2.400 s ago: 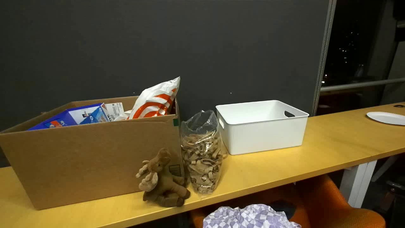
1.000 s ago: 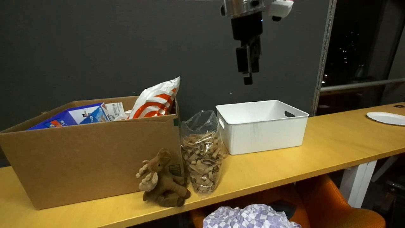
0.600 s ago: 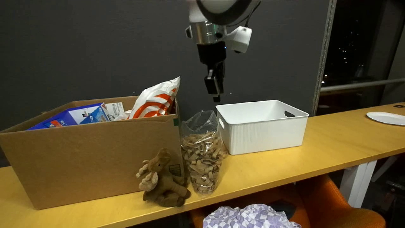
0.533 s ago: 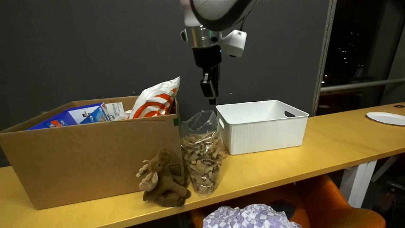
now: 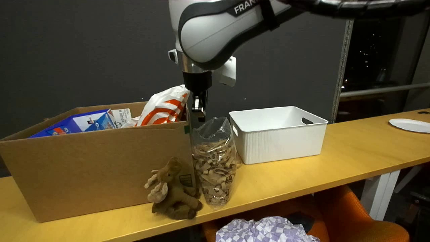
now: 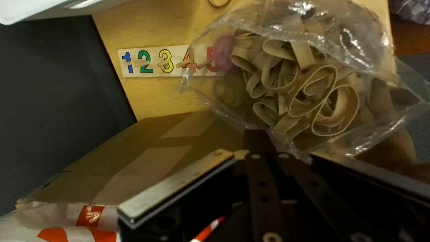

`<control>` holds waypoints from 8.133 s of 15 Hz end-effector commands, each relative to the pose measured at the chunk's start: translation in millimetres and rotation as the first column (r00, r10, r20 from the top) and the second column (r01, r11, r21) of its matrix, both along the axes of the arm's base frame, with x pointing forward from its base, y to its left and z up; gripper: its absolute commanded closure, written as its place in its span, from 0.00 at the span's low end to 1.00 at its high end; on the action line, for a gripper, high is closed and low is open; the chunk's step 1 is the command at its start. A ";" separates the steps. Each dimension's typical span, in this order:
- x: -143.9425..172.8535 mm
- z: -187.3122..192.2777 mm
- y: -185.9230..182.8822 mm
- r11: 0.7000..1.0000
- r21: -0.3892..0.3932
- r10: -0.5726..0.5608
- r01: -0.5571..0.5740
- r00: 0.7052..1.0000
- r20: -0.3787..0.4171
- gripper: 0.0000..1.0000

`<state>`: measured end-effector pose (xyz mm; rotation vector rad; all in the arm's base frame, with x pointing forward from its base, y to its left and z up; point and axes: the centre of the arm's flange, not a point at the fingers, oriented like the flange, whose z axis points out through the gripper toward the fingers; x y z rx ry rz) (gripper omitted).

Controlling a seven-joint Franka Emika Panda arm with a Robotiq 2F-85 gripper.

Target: Remove some rubber bands from the plastic

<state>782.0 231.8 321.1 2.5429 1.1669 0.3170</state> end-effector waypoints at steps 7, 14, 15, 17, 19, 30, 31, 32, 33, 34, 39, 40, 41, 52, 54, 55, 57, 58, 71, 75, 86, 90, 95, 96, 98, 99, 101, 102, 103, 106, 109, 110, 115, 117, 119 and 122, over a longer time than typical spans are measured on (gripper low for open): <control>5.2 -0.5 4.6 0.997 0.060 -0.041 0.040 0.999 0.000 1.00; -8.3 -13.3 -13.0 0.989 0.051 -0.132 0.137 0.987 -0.091 1.00; -7.7 -18.2 -15.3 0.988 0.055 -0.137 0.143 0.985 -0.102 1.00; -5.5 -31.6 -17.9 0.988 0.067 -0.129 0.138 0.985 -0.116 1.00; -7.2 -46.3 -20.0 0.988 0.076 -0.125 0.137 0.982 -0.142 1.00; -7.5 -98.4 -22.8 0.990 0.137 -0.015 0.043 0.979 -0.202 0.22; -5.9 -101.2 -25.0 0.988 0.152 -0.008 0.041 0.977 -0.214 0.16; -4.3 -104.3 -28.3 0.984 0.172 0.001 0.039 0.973 -0.230 0.09; -3.5 -106.8 -31.7 0.982 0.186 0.007 0.038 0.971 -0.238 0.01; -2.3 -109.0 -36.0 0.980 0.196 0.011 0.039 0.969 -0.246 0.00; 2.9 -114.2 -53.5 0.973 0.229 0.021 0.042 0.965 -0.263 0.33; 3.4 -114.4 -56.0 0.970 0.240 0.021 0.046 0.963 -0.270 0.43; 3.6 -115.2 -57.4 0.968 0.245 0.021 0.048 0.962 -0.272 0.50; -3.5 -74.2 -53.8 0.964 0.239 -0.052 0.114 0.966 -0.252 0.98; -6.0 -48.4 -52.0 0.962 0.240 -0.076 0.132 0.970 -0.231 0.98; -7.5 -33.9 -51.6 0.958 0.244 -0.094 0.149 0.970 -0.224 0.98; -15.7 1.3 -52.4 0.953 0.238 -0.139 0.188 0.968 -0.207 0.98; -20.7 17.2 -55.3 0.952 0.228 -0.160 0.204 0.967 -0.197 0.98; -65.8 54.8 -202.7 0.833 0.078 -0.538 0.547 0.835 -0.116 0.98; -66.8 -45.8 -250.0 0.836 0.053 -0.535 0.546 0.834 -0.137 0.98; -64.5 -147.1 -198.4 0.906 0.036 -0.406 0.423 0.888 -0.213 0.67; -59.5 -142.2 -193.0 0.911 0.042 -0.395 0.411 0.896 -0.202 0.39; -54.9 -115.8 -192.1 0.906 0.054 -0.407 0.420 0.898 -0.170 0.03; -53.7 -102.1 -190.1 0.899 0.061 -0.420 0.434 0.893 -0.160 0.00; -53.8 -63.8 -178.2 0.893 0.081 -0.430 0.442 0.893 -0.130 0.00; -55.0 -37.6 -168.1 0.890 0.090 -0.437 0.447 0.893 -0.108 0.00; -55.2 7.5 -152.0 0.886 0.113 -0.443 0.449 0.893 -0.074 0.25; -55.9 30.9 -141.0 0.893 0.117 -0.433 0.436 0.900 -0.049 0.32; -55.5 54.6 -129.8 0.895 0.123 -0.428 0.428 0.903 -0.030 0.39; -46.5 97.0 -103.9 0.910 0.128 -0.399 0.395 0.917 0.007 0.62; -37.5 103.1 -83.7 0.919 0.132 -0.374 0.372 0.927 -0.007 0.85; -35.0 100.6 -78.2 0.923 0.136 -0.363 0.361 0.932 -0.011 0.92; -22.7 61.9 -49.1 0.960 0.184 -0.209 0.209 0.978 -0.022 1.00; -18.0 44.9 -39.8 0.966 0.194 -0.167 0.170 0.985 -0.034 1.00; -15.9 28.7 -34.4 0.970 0.198 -0.135 0.143 0.989 -0.053 1.00; -8.0 -2.7 -41.6 0.972 0.196 -0.115 0.128 0.990 -0.076 1.00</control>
